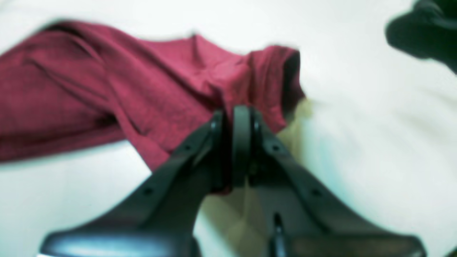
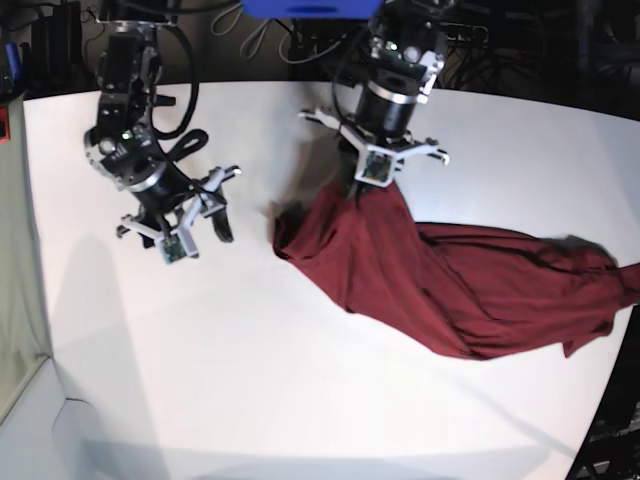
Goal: Layout the t-shirt on the table in an organized manner, then fold the t-shirt properly
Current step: 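Grasp the bunched shirt end with the left gripper and lift it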
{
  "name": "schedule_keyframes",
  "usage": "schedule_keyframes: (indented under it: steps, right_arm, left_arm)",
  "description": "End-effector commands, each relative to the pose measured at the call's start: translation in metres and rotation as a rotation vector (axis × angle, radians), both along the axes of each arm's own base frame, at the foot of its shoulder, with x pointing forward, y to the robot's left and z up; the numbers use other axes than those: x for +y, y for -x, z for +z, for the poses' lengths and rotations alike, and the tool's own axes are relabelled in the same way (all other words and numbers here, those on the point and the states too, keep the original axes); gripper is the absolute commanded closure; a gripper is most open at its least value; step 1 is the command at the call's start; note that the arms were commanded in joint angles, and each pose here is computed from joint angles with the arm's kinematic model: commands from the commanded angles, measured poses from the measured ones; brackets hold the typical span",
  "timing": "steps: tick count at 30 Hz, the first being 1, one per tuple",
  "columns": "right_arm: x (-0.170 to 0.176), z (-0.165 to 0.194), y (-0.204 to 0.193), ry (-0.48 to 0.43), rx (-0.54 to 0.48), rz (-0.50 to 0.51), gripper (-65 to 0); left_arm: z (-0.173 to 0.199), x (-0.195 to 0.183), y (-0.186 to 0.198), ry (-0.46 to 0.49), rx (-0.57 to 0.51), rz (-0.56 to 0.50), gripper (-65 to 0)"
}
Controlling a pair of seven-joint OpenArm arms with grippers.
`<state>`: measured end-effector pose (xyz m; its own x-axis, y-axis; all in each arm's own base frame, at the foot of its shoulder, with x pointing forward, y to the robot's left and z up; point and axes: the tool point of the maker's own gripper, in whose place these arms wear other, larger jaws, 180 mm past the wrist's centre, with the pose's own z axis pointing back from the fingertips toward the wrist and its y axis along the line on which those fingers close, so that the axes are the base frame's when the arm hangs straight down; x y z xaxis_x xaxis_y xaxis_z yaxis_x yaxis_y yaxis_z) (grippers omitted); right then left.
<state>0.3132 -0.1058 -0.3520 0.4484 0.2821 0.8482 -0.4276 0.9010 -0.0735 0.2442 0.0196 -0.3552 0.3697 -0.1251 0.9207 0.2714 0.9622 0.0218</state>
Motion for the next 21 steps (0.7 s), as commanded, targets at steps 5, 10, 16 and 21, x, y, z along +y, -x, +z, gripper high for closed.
schedule_keyframes:
  steps: [5, 10, 16, 21]
  right_arm:
    - [0.031, 0.008, 0.005, -0.049, -0.028, 0.101, -33.6]
    - [0.068, -0.005, 0.023, -0.072, 0.017, 0.202, -33.6]
    - [0.079, -0.025, 0.036, -0.085, 0.083, 0.231, -33.6]
    - [0.079, -0.031, 0.045, -0.087, 0.105, 0.231, -33.6]
  left_arm:
    - [-0.031, 0.024, 0.03, -0.031, 0.097, 0.06, -0.4]
    - [-0.035, 0.044, 0.049, -0.052, 0.134, 0.107, -0.4]
    - [-0.031, 0.063, 0.05, -0.075, 0.127, 0.151, -0.4]
    - [-0.031, 0.067, 0.048, -0.08, 0.123, 0.16, -0.4]
